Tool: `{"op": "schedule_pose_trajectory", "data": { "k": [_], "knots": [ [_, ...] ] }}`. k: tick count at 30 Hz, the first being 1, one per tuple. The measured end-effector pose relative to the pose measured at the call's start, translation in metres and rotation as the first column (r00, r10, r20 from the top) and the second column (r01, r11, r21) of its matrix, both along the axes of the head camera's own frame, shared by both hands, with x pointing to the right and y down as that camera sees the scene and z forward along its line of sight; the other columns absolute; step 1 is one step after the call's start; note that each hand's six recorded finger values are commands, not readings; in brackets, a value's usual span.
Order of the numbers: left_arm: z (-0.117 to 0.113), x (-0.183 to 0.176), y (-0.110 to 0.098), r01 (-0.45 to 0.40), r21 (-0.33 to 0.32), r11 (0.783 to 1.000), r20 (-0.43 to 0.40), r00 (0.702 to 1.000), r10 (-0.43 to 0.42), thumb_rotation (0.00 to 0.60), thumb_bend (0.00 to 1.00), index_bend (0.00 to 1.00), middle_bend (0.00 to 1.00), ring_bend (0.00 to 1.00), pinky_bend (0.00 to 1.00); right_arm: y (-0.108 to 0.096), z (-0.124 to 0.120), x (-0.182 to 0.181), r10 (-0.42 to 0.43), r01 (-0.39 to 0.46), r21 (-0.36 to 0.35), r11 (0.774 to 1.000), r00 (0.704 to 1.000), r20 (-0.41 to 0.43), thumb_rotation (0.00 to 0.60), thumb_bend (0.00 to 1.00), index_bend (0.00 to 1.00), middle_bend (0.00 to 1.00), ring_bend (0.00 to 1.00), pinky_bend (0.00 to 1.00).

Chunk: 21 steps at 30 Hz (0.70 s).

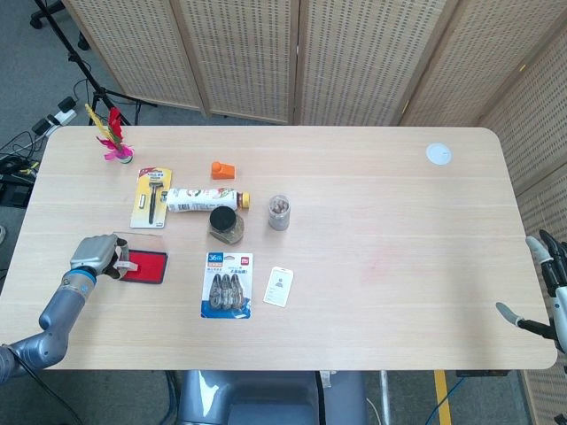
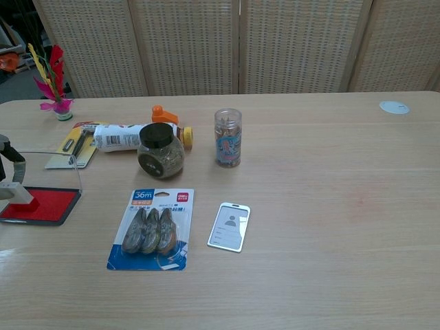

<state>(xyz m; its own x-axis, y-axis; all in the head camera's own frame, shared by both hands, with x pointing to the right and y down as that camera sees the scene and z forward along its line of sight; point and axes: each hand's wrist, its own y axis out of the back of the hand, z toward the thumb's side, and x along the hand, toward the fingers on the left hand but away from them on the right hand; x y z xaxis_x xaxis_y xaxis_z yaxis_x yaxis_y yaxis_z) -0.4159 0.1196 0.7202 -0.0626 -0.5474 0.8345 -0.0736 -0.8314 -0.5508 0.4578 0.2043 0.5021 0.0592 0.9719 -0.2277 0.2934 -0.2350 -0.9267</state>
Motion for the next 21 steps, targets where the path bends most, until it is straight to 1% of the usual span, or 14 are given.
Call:
{"op": "schedule_pose_trajectory", "data": {
  "k": [3, 6, 9, 12, 15, 21],
  "knots": [
    [-0.008, -0.002, -0.001, 0.001, 0.000, 1.000, -0.005, 1.000, -0.001, 0.600, 0.41, 0.62, 1.00, 0.98, 0.94, 0.000, 0.000, 0.000, 0.000, 0.000, -0.001, 1.000, 1.000, 0.001, 0.600, 0.00, 0.00, 0.00, 0.00, 0.00],
    [-0.022, -0.005, -0.004, -0.003, -0.001, 1.000, -0.008, 1.000, 0.003, 0.600, 0.42, 0.62, 1.00, 0.98, 0.94, 0.000, 0.000, -0.001, -0.001, 0.001, -0.001, 1.000, 1.000, 0.001, 0.600, 0.00, 0.00, 0.00, 0.00, 0.00],
    [-0.040, -0.012, -0.009, -0.008, 0.015, 1.000, 0.001, 1.000, 0.008, 0.600, 0.42, 0.62, 1.00, 0.98, 0.94, 0.000, 0.000, -0.001, -0.003, 0.003, -0.001, 1.000, 1.000, 0.001, 0.600, 0.00, 0.00, 0.00, 0.00, 0.00],
    [-0.055, -0.026, -0.015, -0.001, 0.040, 0.999, 0.033, 0.999, 0.000, 0.600, 0.41, 0.62, 1.00, 0.98, 0.94, 0.001, 0.001, -0.002, -0.006, 0.006, -0.003, 1.000, 1.000, 0.001, 0.600, 0.00, 0.00, 0.00, 0.00, 0.00],
    [-0.057, -0.037, -0.016, 0.017, 0.036, 0.999, 0.052, 0.998, -0.019, 0.600, 0.41, 0.62, 1.00, 0.98, 0.94, 0.001, 0.001, -0.002, -0.005, 0.005, -0.002, 1.000, 1.000, -0.002, 0.600, 0.00, 0.00, 0.00, 0.00, 0.00],
    [-0.044, -0.064, -0.012, 0.057, -0.001, 0.998, 0.084, 0.995, -0.056, 0.600, 0.42, 0.62, 1.00, 0.98, 0.94, 0.000, 0.002, -0.002, -0.003, 0.003, -0.006, 1.000, 1.000, -0.007, 0.600, 0.00, 0.00, 0.00, 0.00, 0.00]
  ]
}}
